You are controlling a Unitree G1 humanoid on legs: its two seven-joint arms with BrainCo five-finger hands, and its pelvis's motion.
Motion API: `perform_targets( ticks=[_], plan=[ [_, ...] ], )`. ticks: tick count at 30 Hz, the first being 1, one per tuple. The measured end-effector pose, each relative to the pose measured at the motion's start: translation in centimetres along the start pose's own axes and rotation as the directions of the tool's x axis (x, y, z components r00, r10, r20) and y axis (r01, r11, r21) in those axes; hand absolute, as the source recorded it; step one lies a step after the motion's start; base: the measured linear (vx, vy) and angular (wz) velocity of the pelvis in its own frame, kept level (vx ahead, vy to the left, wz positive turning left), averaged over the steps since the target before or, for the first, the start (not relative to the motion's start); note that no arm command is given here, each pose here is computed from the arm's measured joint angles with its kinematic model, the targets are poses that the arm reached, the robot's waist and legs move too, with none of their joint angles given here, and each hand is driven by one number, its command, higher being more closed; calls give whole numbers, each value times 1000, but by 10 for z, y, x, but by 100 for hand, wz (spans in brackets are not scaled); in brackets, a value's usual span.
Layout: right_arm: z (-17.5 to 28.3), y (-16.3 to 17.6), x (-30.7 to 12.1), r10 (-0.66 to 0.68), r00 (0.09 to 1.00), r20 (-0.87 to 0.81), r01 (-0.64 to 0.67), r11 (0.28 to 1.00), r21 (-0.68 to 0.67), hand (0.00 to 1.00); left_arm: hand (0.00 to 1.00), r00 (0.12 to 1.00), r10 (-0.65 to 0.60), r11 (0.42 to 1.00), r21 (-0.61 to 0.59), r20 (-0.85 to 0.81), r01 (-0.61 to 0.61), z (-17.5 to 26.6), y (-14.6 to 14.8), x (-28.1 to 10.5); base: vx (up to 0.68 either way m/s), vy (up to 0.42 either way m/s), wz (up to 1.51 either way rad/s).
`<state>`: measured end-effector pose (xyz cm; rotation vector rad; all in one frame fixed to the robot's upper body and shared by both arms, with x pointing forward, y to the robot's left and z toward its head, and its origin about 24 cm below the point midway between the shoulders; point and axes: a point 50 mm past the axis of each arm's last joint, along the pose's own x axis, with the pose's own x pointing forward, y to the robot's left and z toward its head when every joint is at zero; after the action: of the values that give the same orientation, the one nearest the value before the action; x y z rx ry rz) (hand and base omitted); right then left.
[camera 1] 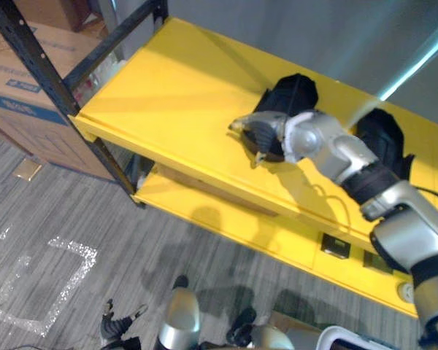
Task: Walk over and take plastic housings, then place them on the shelf
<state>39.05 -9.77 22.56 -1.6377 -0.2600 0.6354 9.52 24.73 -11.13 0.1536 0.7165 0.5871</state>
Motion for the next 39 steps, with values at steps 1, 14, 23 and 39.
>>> perform_targets(
  ticks=[1,14,23,39],
  plan=[
    [-1,0,0,2,1000,-3,-2,1000,0,0,0,1000,-1,1000,0,-1,1,0,0,0,0,0,0],
    [-9,0,-2,93,995,-28,-93,996,-10,0,0,1000,-12,1000,9,-25,12,-1,-1,0,0,0,0],
    [-5,-5,-2,-12,1000,23,12,1000,-26,0,0,1000,-15,1000,7,-18,15,1,-2,0,0,0,0],
    [11,-78,-103,-987,78,-143,849,-9,528,0,0,1000,5,1000,10,-16,-5,-11,0,-3,-10,4,-7]
  ],
)
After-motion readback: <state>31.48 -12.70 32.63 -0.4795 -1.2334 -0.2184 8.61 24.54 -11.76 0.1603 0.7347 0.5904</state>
